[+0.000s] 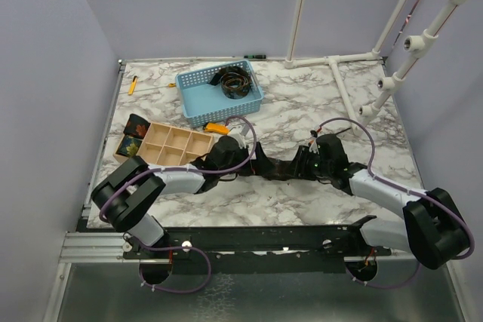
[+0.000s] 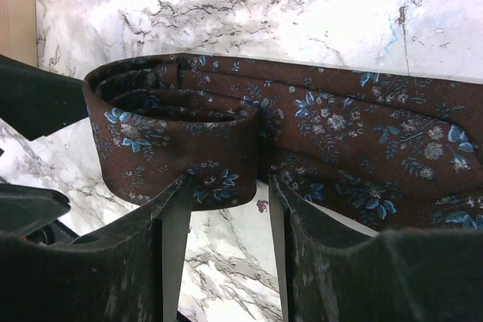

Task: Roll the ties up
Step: Roll the tie at the center of the board.

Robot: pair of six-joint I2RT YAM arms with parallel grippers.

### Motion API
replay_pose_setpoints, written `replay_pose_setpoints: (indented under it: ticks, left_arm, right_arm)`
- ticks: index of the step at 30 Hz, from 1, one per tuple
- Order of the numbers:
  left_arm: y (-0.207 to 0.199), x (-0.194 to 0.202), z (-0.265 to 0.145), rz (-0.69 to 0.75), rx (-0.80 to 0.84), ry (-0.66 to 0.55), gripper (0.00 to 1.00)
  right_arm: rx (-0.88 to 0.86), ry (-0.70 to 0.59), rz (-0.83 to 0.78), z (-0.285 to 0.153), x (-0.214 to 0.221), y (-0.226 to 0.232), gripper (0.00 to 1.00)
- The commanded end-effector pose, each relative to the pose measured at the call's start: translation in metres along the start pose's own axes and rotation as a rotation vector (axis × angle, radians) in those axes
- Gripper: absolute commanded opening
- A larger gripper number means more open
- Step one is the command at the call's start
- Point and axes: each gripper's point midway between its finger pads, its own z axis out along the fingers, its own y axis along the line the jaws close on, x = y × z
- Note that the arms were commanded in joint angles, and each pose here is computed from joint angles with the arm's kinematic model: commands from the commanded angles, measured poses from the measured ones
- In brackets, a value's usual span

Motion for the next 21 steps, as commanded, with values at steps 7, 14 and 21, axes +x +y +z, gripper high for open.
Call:
replay_pose_setpoints:
  ticks: [7,14,21]
  left_arm:
    - [-0.007,0.02,0.016,0.023,0.096,0.106,0.94]
    - [-0.007,0.026,0.03,0.019,0.124,0.139,0.92]
    - [-0.017,0.027,0.045,0.006,0.182,0.171,0.85]
  right_arm:
    - [0.088,-0.032,0.019,0.008,-0.004,-0.019,0.45]
    - [0.073,-0.026,0.023,0.01,-0.001,-0.018,0.45]
    - [0.08,-0.022,0.026,0.01,-0.001,-0.022,0.44]
